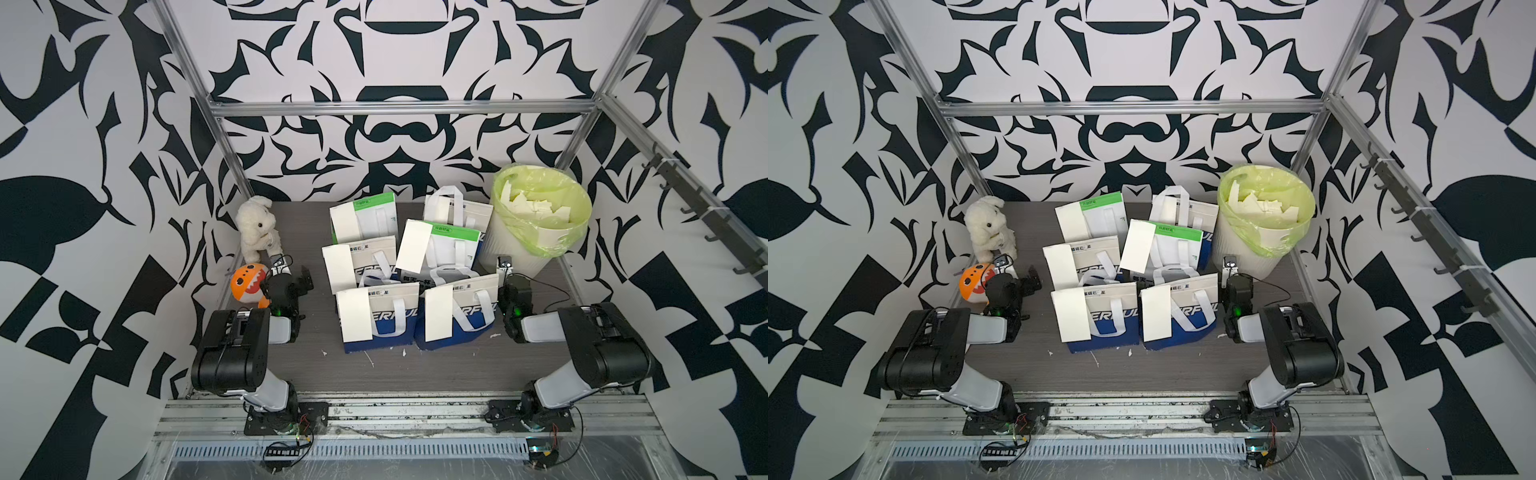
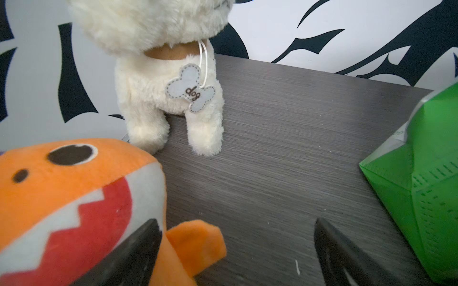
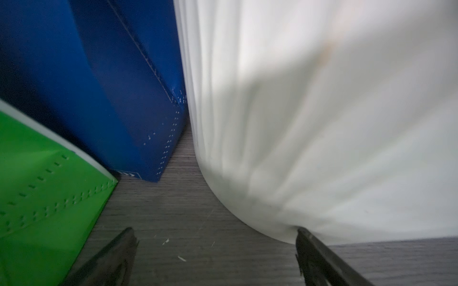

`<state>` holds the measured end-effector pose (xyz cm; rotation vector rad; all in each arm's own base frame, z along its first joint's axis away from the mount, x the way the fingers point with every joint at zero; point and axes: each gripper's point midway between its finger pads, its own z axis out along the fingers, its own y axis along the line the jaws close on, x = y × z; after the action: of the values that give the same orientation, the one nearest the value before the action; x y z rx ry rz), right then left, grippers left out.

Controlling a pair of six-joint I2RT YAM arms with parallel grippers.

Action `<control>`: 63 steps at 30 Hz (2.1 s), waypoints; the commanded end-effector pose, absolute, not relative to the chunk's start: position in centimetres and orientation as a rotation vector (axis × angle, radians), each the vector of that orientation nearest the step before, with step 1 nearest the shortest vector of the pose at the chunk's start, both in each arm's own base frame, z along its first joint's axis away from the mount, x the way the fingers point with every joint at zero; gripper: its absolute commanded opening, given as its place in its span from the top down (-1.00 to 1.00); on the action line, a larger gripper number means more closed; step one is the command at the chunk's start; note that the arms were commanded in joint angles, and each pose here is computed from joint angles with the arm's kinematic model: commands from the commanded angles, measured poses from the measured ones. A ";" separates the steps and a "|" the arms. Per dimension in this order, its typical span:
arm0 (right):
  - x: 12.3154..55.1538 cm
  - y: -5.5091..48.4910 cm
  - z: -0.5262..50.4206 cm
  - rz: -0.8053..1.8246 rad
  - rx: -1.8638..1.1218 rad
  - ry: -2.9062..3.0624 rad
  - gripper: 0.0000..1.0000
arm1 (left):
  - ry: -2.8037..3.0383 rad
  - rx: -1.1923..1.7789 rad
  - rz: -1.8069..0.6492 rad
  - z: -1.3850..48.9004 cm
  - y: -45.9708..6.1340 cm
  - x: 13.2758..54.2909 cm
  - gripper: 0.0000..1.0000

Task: Shred takeout receipts and throw away
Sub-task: Move the trash bin to the center of the board.

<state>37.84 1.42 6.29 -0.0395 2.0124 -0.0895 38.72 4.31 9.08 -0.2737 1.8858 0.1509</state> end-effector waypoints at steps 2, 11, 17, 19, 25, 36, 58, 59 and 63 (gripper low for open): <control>38.6 1.4 7.9 -0.087 -0.023 1.960 -1.00 | 1.891 -0.275 0.158 9.0 4.4 38.9 -0.99; 38.6 1.4 7.8 -0.083 -0.025 1.964 -1.00 | 1.890 -0.275 0.158 9.1 4.4 38.9 -0.99; 38.6 1.5 7.8 -0.084 -0.029 1.963 -1.00 | 1.891 -0.275 0.158 9.1 4.4 38.9 -0.99; 38.6 1.5 7.8 -0.084 -0.028 1.963 -1.00 | 1.891 -0.275 0.159 9.0 4.4 38.9 -0.99; 38.6 1.5 7.8 -0.083 -0.029 1.961 -1.00 | 1.891 -0.275 0.159 9.0 4.4 38.9 -0.99; 38.6 -1.1 8.1 -0.185 0.117 1.954 -1.00 | 1.892 -0.287 0.164 9.2 4.5 38.7 -0.99; 27.8 2.9 27.5 0.270 0.274 2.078 -0.69 | 1.699 -0.202 -0.293 30.2 -2.1 27.0 -0.99; 27.7 2.9 29.4 0.268 0.270 2.078 -0.68 | 1.719 -0.154 -0.349 30.7 -3.2 26.7 -0.99; 28.9 3.2 35.4 0.277 0.269 2.090 -0.68 | 1.828 -0.034 -0.467 31.4 -5.9 26.7 -0.99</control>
<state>29.75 2.65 34.91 0.2648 1.9622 0.2555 27.38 -2.40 33.64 -0.1660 1.6489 -0.3001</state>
